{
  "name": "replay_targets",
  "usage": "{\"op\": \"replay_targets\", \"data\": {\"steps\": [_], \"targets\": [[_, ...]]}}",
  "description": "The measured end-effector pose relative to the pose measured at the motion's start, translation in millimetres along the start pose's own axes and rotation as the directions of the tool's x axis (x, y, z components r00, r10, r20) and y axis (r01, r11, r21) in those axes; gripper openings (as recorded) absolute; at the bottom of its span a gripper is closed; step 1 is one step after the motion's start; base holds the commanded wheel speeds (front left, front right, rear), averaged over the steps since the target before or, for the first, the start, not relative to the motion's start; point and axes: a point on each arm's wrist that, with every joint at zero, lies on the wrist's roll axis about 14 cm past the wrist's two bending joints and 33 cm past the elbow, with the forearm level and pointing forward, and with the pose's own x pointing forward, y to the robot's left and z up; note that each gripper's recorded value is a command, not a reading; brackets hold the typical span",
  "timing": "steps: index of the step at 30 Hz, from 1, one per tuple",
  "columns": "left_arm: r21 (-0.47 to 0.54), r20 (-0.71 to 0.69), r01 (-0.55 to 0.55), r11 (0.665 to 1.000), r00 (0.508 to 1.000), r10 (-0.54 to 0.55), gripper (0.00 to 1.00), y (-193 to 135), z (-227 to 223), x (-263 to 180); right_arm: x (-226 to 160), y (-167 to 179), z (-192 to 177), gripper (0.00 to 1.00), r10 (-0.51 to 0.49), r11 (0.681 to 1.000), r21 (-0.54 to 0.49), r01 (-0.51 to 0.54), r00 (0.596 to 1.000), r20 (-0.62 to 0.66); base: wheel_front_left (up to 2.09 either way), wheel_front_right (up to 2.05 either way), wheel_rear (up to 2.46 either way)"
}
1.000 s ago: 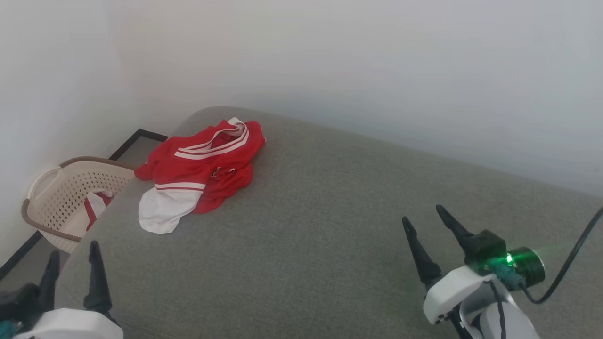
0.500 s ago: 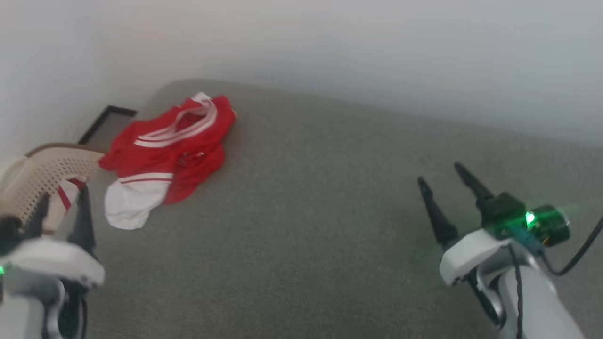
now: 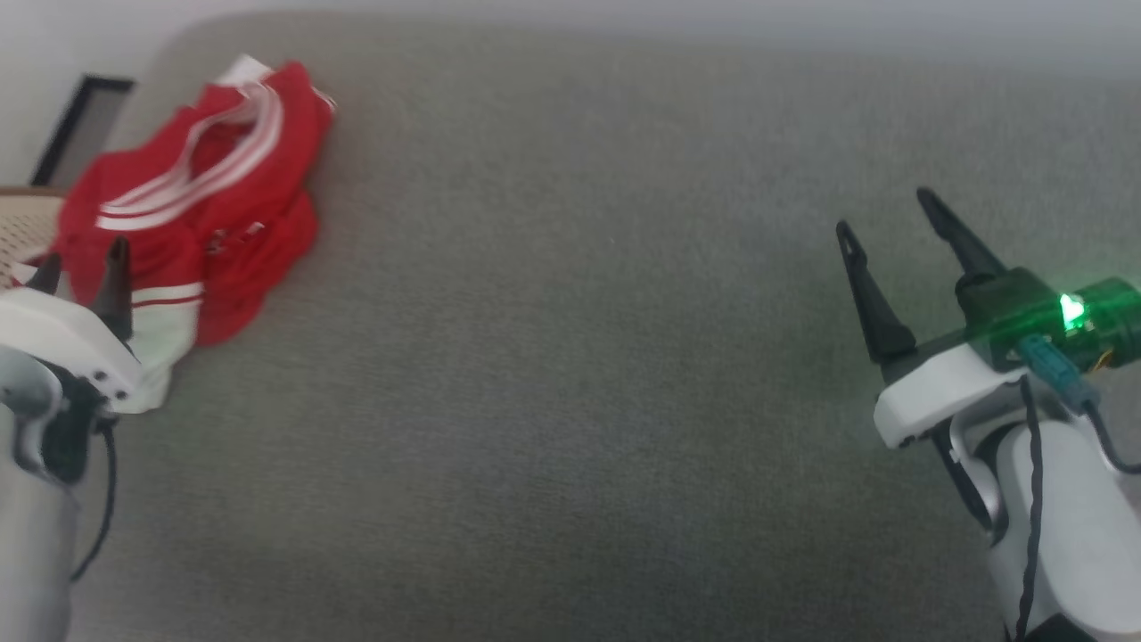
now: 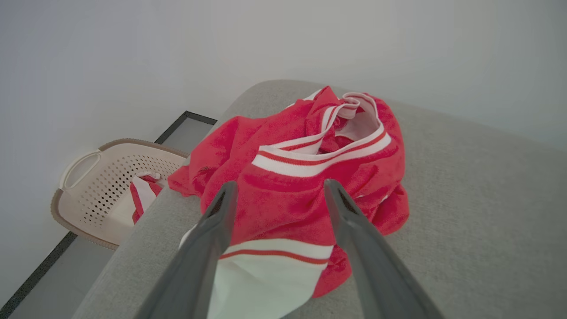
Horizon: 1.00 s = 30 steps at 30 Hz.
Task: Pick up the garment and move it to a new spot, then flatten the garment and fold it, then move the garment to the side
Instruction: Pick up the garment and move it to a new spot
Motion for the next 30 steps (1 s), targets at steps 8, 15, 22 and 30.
{"op": "replay_targets", "data": {"steps": [8,15,22,30], "targets": [[0.021,-0.370,-0.046,0.999,0.928,0.050,1.00,-5,-75,46,6,-18,-44,1.00,-0.030,0.999,0.010,0.030,0.997,-0.078,0.00,0.00,0.00],[0.056,-0.579,-0.070,0.996,0.810,0.089,1.00,-7,-111,58,0,-31,-66,1.00,-0.061,0.998,0.008,0.062,0.990,-0.126,0.00,0.00,0.00],[0.043,-0.561,-0.088,0.995,0.822,0.097,0.00,-5,-110,61,0,-35,-66,1.00,-0.074,0.997,0.005,0.075,0.989,-0.125,0.00,0.00,0.00],[0.052,-0.265,-0.064,0.997,0.961,0.076,0.00,3,-26,69,-12,-36,-49,1.00,-0.107,0.994,0.016,0.109,0.990,-0.096,0.00,0.00,0.00]]}}
